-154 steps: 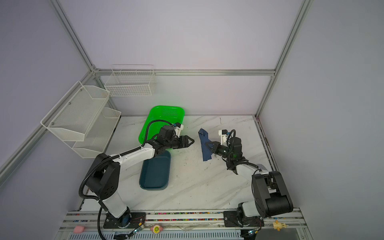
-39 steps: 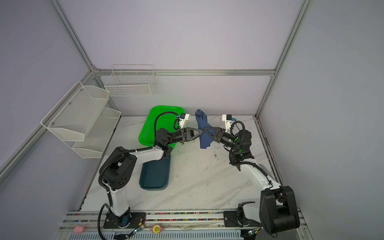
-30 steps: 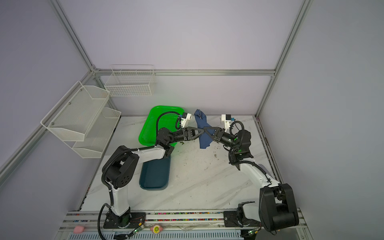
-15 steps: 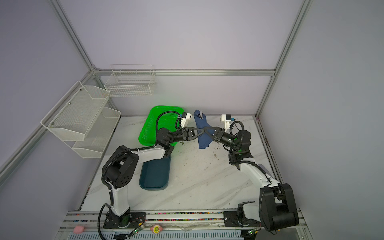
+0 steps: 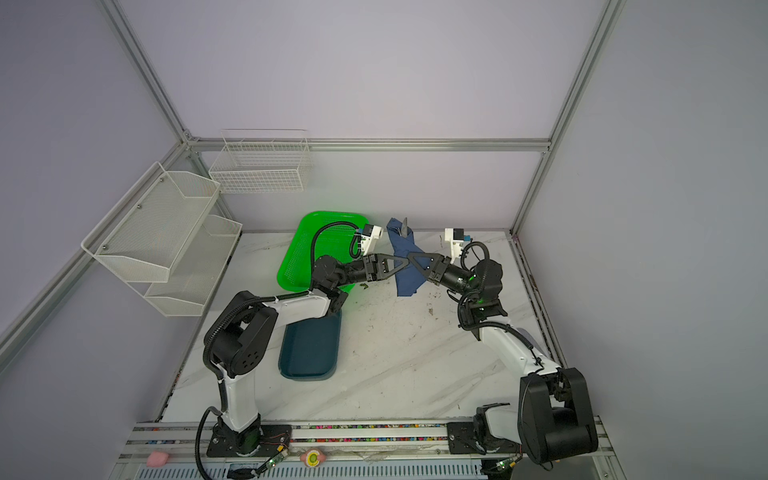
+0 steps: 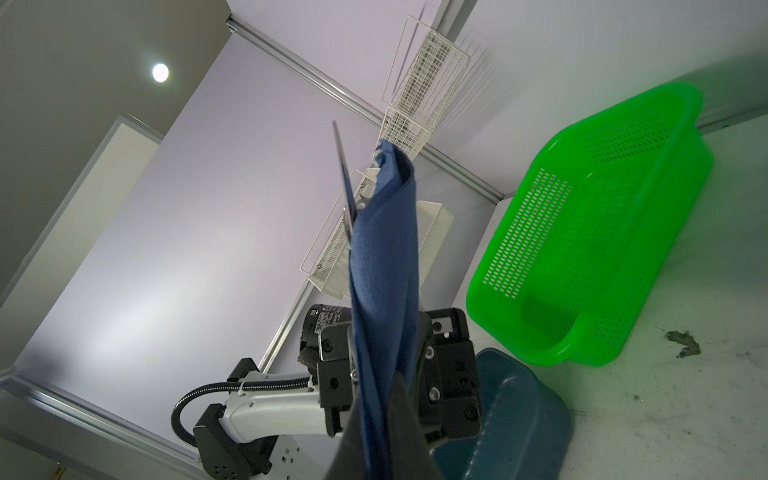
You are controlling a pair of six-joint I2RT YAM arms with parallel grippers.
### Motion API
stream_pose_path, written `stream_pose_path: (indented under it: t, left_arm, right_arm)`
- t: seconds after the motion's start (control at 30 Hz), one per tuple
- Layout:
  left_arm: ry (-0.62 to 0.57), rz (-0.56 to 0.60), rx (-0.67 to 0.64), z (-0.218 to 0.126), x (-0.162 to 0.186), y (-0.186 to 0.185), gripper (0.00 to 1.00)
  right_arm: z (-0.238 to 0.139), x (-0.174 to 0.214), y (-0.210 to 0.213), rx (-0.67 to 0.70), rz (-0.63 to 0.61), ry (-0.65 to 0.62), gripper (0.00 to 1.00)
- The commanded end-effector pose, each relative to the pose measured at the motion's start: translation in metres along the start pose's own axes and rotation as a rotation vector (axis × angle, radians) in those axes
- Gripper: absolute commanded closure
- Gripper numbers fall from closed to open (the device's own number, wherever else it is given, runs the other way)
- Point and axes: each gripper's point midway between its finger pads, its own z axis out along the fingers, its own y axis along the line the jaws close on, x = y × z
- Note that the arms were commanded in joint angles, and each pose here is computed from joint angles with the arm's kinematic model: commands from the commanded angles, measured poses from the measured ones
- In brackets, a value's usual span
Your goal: Place the utensils on the paper napkin and roll it up
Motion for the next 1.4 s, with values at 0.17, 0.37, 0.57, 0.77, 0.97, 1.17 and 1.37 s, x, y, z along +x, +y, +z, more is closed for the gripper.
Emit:
stream_pose_path:
  t: [0.17, 0.37, 0.57, 0.77, 0.97, 1.17, 1.37]
  left_arm:
    - [-0.024, 0.130, 0.090, 0.008, -0.019, -0.045, 0.93]
    - [-0.027, 0.138, 0.087, 0.006, -0.019, -0.047, 0.94]
    - [-0.040, 0.147, 0.082, 0.002, -0.021, -0.050, 0.94]
    - [-0.052, 0.154, 0.083, 0.000, -0.025, -0.054, 0.94]
    - [-0.066, 0.153, 0.073, -0.003, -0.027, -0.052, 0.95]
    - [-0.084, 0.153, 0.058, -0.007, -0.031, -0.048, 0.95]
    - [-0.105, 0.147, 0.034, -0.012, -0.035, -0.040, 0.95]
  right_arm:
    - [0.001, 0.000, 0.022, -0.035, -0.055, 0.013, 0.88]
    - [-0.002, -0.007, 0.015, 0.075, -0.087, -0.019, 0.77]
    - [-0.012, -0.014, 0.008, 0.185, -0.112, -0.074, 0.64]
    - [-0.021, -0.019, 0.005, 0.260, -0.115, -0.124, 0.60]
    - [-0.042, -0.034, 0.013, 0.400, -0.162, -0.212, 0.51]
    - [-0.065, -0.050, 0.043, 0.471, -0.201, -0.326, 0.49]
    - [-0.082, -0.055, 0.083, 0.448, -0.273, -0.395, 0.48]
